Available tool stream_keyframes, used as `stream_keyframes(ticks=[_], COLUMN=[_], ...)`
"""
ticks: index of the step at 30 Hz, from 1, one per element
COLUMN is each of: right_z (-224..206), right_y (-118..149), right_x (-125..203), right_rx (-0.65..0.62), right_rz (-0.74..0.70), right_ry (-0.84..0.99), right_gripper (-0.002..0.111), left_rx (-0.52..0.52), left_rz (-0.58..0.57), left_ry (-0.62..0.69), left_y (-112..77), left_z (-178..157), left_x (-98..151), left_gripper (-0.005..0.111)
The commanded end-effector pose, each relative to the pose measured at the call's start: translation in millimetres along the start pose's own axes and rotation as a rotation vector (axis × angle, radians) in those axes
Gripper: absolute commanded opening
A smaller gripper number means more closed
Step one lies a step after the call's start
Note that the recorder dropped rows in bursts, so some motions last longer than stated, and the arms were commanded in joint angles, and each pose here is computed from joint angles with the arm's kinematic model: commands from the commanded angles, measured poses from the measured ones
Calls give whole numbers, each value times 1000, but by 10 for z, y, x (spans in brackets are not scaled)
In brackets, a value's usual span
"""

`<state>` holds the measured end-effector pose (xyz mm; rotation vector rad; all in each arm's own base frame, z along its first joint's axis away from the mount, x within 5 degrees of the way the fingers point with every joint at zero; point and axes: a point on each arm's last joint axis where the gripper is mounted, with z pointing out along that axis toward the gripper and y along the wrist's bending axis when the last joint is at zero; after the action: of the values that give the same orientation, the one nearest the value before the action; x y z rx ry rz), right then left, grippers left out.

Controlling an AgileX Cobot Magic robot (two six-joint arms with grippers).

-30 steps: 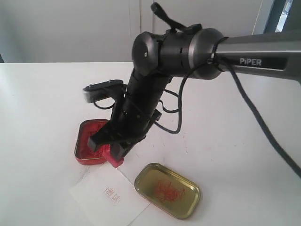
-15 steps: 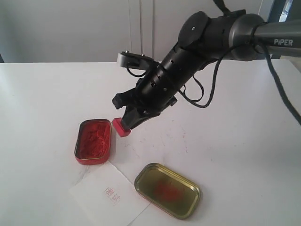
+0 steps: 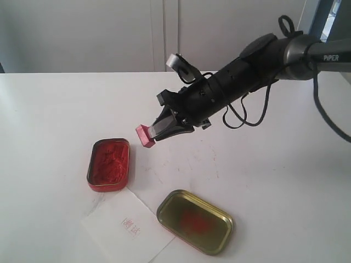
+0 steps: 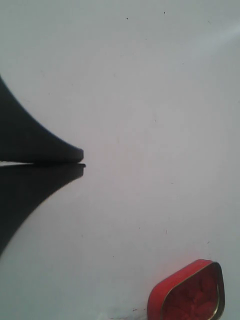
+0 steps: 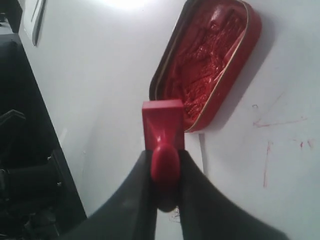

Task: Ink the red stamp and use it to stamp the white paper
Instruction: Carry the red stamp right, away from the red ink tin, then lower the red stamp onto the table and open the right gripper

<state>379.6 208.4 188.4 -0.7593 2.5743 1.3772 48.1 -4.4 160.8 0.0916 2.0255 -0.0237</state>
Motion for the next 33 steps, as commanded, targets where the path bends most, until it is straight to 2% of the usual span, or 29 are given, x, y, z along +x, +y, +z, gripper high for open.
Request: stream_keyframes(ticks=[1, 11, 20, 33], right_z=[69, 225, 289, 271], right_y=[-168, -400, -504, -666], right_x=[22, 55, 67, 118], right_rx=[-29, -3, 17, 203], right_rz=[28, 87, 161, 379], right_ry=[0, -5, -14, 5], right_gripper=[0, 0, 0, 1], left_rx=[-1, -1, -1, -1], left_rz=[-4, -4, -4, -4], left_ry=[9, 9, 9, 9], left_y=[0, 0, 0, 0], left_z=[10, 10, 10, 10], left_x=[29, 29, 29, 29], left_gripper=[0, 0, 0, 0])
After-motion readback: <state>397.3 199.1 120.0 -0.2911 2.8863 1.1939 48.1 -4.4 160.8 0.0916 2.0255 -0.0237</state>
